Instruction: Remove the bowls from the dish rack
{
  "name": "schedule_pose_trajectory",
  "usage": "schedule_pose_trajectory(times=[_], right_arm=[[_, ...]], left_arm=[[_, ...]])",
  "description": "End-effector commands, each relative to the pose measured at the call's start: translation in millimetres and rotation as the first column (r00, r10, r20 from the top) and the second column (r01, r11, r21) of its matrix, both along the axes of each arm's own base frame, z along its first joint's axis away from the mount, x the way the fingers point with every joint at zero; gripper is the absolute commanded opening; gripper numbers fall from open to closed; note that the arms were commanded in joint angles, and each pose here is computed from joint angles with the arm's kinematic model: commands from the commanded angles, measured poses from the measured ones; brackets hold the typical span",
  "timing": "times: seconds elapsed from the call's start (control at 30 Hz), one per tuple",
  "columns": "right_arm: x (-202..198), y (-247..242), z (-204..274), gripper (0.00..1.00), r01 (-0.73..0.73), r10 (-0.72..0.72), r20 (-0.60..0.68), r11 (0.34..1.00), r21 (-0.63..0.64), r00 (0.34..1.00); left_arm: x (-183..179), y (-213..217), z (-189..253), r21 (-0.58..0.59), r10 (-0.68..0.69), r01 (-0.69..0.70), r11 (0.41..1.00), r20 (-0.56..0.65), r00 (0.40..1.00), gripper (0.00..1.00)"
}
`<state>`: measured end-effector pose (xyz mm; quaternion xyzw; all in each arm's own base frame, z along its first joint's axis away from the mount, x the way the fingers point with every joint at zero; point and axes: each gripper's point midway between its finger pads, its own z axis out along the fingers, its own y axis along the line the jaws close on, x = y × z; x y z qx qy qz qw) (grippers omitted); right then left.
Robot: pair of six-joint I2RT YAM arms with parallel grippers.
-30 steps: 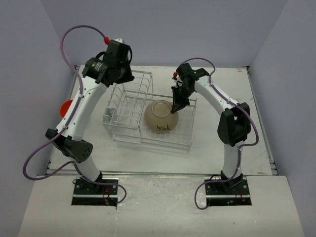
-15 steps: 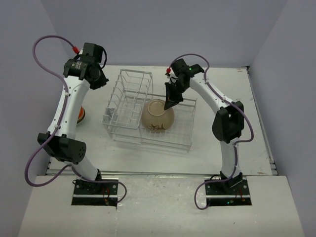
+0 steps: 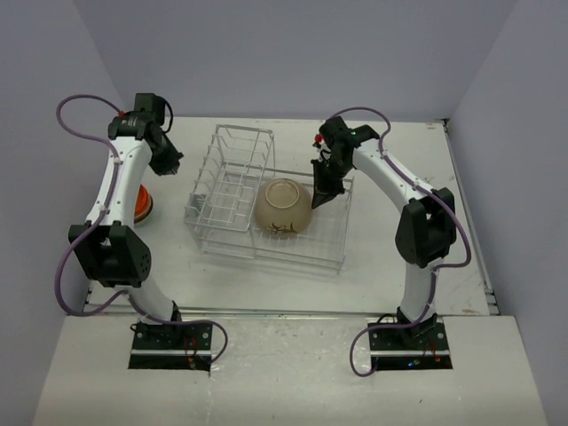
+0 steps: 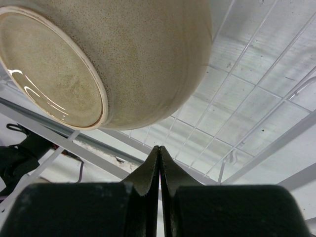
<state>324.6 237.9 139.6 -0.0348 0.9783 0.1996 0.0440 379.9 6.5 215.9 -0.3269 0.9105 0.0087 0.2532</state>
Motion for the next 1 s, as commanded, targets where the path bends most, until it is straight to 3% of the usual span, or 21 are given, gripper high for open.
schedule_pose_trajectory(times=[0.0, 0.17, 0.6, 0.97], right_arm=[[6.4, -1.6, 9.8, 0.00, 0.021, -0.021, 0.049, 1.000, 0.000, 0.999], [13.6, -1.2, -4.8, 0.00, 0.028, -0.027, 0.023, 0.999, -0.035, 0.999], [17.0, 0.9, -25.1, 0.00, 0.044, -0.045, -0.008, 0.998, -0.049, 0.999], [18.0, 23.0, -30.1, 0.00, -0.017, 0.019, -0.050, 0.999, 0.041, 0.999]], left_arm=[[10.9, -24.2, -22.5, -0.122, -0.052, 0.053, 0.991, 0.008, 0.999, 0.00], [12.3, -45.8, -60.5, -0.227, -0.129, 0.121, 0.966, -0.019, 0.991, 0.00], [32.7, -58.8, -96.0, -0.285, -0.184, 0.165, 0.944, -0.040, 0.982, 0.00], [35.3, -79.1, -115.6, -0.342, -0.272, 0.231, 0.911, -0.079, 0.959, 0.00]])
